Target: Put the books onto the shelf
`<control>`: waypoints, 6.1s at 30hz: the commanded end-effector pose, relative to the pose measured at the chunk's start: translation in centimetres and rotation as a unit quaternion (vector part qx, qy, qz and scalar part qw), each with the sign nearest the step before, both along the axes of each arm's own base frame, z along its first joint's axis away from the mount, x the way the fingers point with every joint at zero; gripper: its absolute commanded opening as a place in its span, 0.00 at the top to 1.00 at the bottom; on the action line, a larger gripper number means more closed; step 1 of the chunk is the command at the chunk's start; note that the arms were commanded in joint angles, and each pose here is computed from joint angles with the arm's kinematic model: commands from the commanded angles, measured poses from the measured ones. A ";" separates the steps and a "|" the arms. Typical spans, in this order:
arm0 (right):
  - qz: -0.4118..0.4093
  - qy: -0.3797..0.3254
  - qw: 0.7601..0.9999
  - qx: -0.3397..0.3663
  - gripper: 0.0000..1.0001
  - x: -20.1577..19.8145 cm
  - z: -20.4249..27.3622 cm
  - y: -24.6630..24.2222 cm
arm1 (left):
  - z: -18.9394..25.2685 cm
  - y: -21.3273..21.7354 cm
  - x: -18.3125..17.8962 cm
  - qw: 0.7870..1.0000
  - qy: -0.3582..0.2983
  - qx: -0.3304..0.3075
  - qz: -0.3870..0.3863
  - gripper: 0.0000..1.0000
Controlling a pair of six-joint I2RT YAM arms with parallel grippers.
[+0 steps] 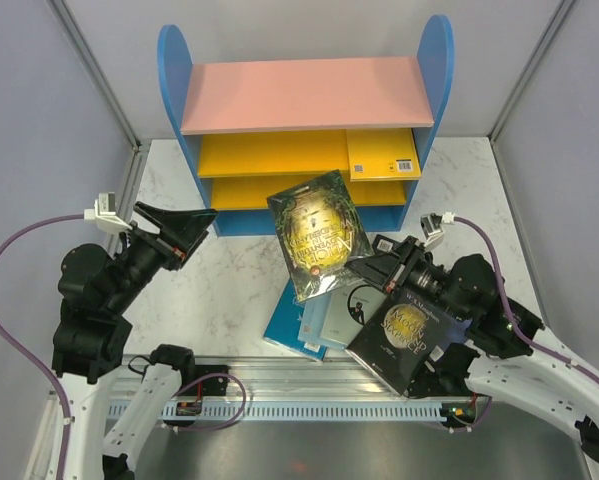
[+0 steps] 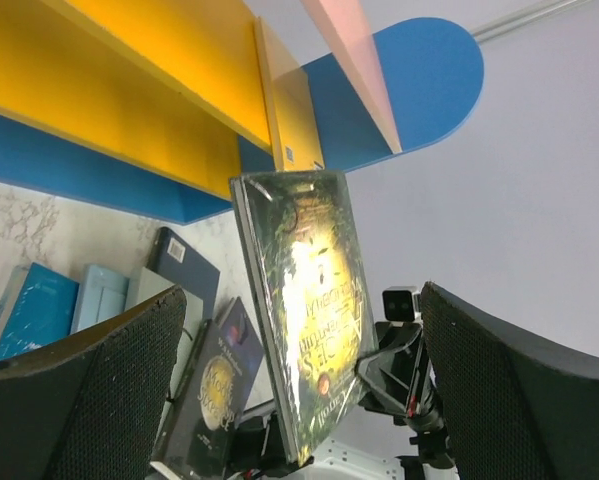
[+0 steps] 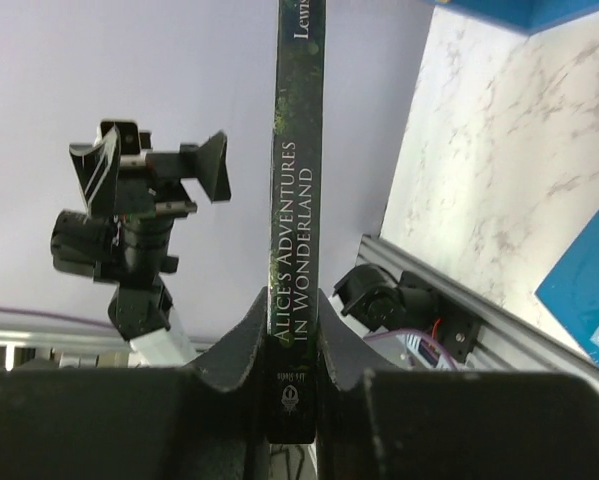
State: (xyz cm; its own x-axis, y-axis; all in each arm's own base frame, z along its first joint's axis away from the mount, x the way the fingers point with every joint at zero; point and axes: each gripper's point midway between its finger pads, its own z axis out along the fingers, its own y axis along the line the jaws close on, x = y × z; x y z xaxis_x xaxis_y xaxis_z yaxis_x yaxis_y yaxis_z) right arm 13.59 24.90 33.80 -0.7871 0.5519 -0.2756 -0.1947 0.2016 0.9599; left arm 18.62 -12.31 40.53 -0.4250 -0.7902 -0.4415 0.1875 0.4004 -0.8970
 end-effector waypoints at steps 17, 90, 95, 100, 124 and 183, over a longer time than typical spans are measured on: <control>-0.118 -0.084 0.989 0.039 1.00 10.2 10.0 -3.0 | -0.6 0.8 -3.2 0.998 -0.014 0.058 -0.005 0.00; -0.171 0.094 0.980 0.033 0.27 20.8 -3.1 -13.2 | -3.4 0.8 -2.0 0.997 0.038 0.072 -0.001 0.00; -0.163 0.106 0.981 0.030 0.26 20.3 -4.1 -12.9 | -3.7 0.7 -1.6 0.997 0.041 0.072 -0.002 0.00; -0.159 0.101 0.982 0.031 0.30 20.0 -3.7 -12.9 | -3.7 0.6 -1.2 0.996 0.043 0.073 -0.002 0.00; -0.232 0.100 0.966 0.050 0.96 24.9 -3.2 -14.9 | -4.2 0.3 0.9 0.996 0.047 0.082 -0.003 0.00; -0.137 0.336 0.875 -0.320 0.23 5.0 -21.0 -14.8 | -22.2 -20.4 -6.1 0.870 0.195 0.189 -0.412 0.03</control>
